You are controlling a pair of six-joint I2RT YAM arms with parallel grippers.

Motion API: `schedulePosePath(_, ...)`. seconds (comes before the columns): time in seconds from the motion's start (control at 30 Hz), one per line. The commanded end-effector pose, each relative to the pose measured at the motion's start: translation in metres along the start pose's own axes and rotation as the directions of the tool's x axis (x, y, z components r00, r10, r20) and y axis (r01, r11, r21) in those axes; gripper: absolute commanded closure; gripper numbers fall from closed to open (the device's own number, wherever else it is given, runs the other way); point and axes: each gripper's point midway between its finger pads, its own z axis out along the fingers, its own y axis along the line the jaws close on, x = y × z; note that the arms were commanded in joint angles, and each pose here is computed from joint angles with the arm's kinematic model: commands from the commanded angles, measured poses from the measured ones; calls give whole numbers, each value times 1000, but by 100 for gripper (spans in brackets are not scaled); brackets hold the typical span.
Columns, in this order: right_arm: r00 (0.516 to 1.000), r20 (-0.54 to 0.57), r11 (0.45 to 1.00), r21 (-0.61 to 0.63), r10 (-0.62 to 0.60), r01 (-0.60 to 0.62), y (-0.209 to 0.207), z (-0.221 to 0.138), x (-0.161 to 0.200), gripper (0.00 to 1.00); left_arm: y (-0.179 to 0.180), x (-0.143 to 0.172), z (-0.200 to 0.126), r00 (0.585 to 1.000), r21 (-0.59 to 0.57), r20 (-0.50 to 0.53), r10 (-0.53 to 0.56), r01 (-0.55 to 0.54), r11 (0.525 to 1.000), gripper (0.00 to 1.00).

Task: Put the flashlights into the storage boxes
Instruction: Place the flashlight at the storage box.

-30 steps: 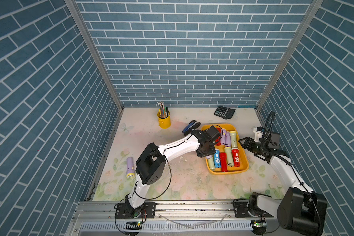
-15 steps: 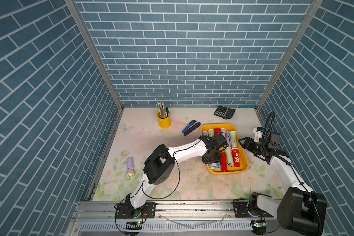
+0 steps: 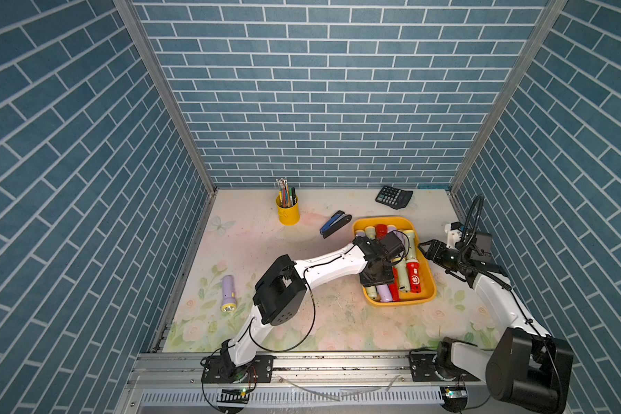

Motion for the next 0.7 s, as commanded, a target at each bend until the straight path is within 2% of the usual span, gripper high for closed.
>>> schedulePosePath(0.0, 999, 0, 999, 8, 37, -37, -6, 3, -7, 38, -2, -11, -30, 996, -15, 75, 43, -42, 999, 44)
schedulePosePath(0.2, 991, -53, 991, 64, 119, -116, -34, 20, -11, 35, 11, -45, -68, 967, -38, 234, 102, -96, 995, 40)
schedulePosePath(0.33, 989, -68, 990, 58, 130, -127, -40, 32, -17, 33, 29, -67, -84, 940, 23, 328, 88, -101, 995, 36)
schedulePosePath(0.47, 986, -88, 989, 7, 144, -144, -37, 44, -22, 33, 67, -89, -96, 904, 75, 428, 24, -62, 995, 33)
schedulePosePath(0.67, 987, -93, 989, -65, 127, -133, -26, 56, -26, 32, 139, -107, -107, 857, -46, 515, 23, 1, 999, 31)
